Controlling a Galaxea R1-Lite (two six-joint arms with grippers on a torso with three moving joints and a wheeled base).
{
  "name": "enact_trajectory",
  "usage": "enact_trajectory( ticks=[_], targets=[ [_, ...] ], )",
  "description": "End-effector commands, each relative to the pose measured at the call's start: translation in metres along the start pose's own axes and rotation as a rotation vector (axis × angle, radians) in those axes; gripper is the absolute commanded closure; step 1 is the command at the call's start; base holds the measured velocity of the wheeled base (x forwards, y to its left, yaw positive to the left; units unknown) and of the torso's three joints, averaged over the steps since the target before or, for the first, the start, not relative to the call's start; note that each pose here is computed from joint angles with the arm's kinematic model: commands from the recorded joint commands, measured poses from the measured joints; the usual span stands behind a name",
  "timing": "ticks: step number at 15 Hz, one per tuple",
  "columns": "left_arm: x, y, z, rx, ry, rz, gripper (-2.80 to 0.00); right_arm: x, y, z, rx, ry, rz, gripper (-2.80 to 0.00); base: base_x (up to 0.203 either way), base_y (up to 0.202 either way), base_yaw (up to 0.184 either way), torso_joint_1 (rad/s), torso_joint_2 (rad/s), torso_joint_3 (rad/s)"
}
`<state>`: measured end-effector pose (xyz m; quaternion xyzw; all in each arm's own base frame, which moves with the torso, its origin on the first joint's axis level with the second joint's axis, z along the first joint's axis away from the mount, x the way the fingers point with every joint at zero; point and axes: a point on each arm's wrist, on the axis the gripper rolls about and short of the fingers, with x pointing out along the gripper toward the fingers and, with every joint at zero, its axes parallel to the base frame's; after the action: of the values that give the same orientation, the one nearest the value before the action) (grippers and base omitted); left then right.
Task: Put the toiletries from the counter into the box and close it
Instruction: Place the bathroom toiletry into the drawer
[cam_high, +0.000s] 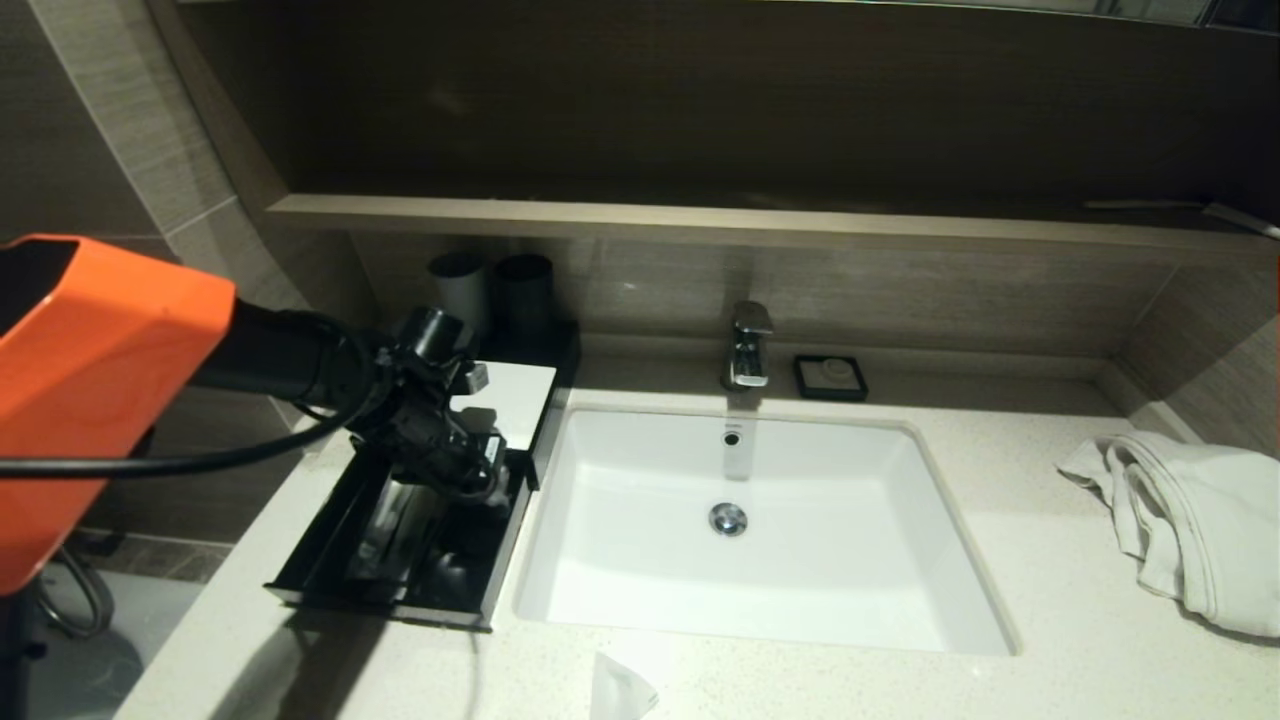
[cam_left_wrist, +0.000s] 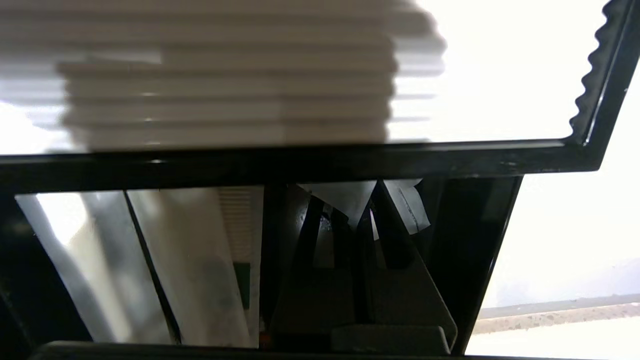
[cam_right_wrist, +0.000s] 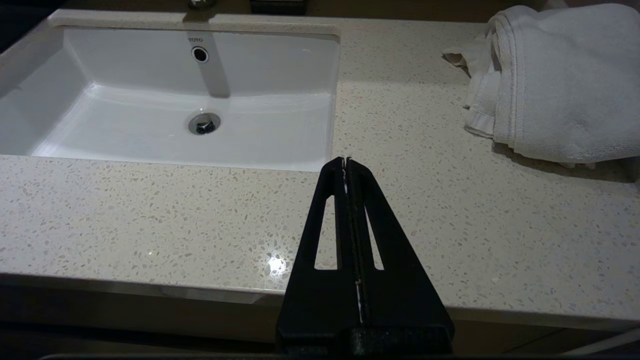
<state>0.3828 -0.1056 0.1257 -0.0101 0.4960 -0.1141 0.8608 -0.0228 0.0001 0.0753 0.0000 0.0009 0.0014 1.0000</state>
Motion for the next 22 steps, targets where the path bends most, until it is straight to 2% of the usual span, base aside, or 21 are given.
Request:
enact_trajectory(
  ticks=[1, 6, 7, 8, 19, 22],
  targets=[
    [0.005, 0.000, 0.000, -0.001, 0.007, 0.000, 0.00, 0.000, 0.000, 0.000, 0.000, 0.000, 0.000, 0.00, 0.000, 0.000, 0.000, 0.000, 0.00, 0.000],
    [0.003, 0.000, 0.004, 0.000, -0.005, 0.016, 0.00, 0.000, 0.000, 0.000, 0.000, 0.000, 0.000, 0.00, 0.000, 0.000, 0.000, 0.000, 0.00, 0.000],
    [0.003, 0.000, 0.004, 0.000, -0.006, 0.023, -0.24, 0.000, 0.000, 0.000, 0.000, 0.000, 0.000, 0.00, 0.000, 0.000, 0.000, 0.000, 0.00, 0.000],
    [0.002, 0.000, 0.004, 0.000, -0.007, 0.023, -2.80, 0.000, 0.000, 0.000, 0.000, 0.000, 0.000, 0.00, 0.000, 0.000, 0.000, 0.000, 0.00, 0.000],
    [-0.018, 0.000, -0.002, 0.001, -0.011, 0.031, -2.80, 0.000, 0.000, 0.000, 0.000, 0.000, 0.000, 0.00, 0.000, 0.000, 0.000, 0.000, 0.00, 0.000],
    [-0.023, 0.007, -0.003, -0.013, -0.009, 0.063, -2.80, 0.000, 0.000, 0.000, 0.000, 0.000, 0.000, 0.00, 0.000, 0.000, 0.000, 0.000, 0.00, 0.000]
  ],
)
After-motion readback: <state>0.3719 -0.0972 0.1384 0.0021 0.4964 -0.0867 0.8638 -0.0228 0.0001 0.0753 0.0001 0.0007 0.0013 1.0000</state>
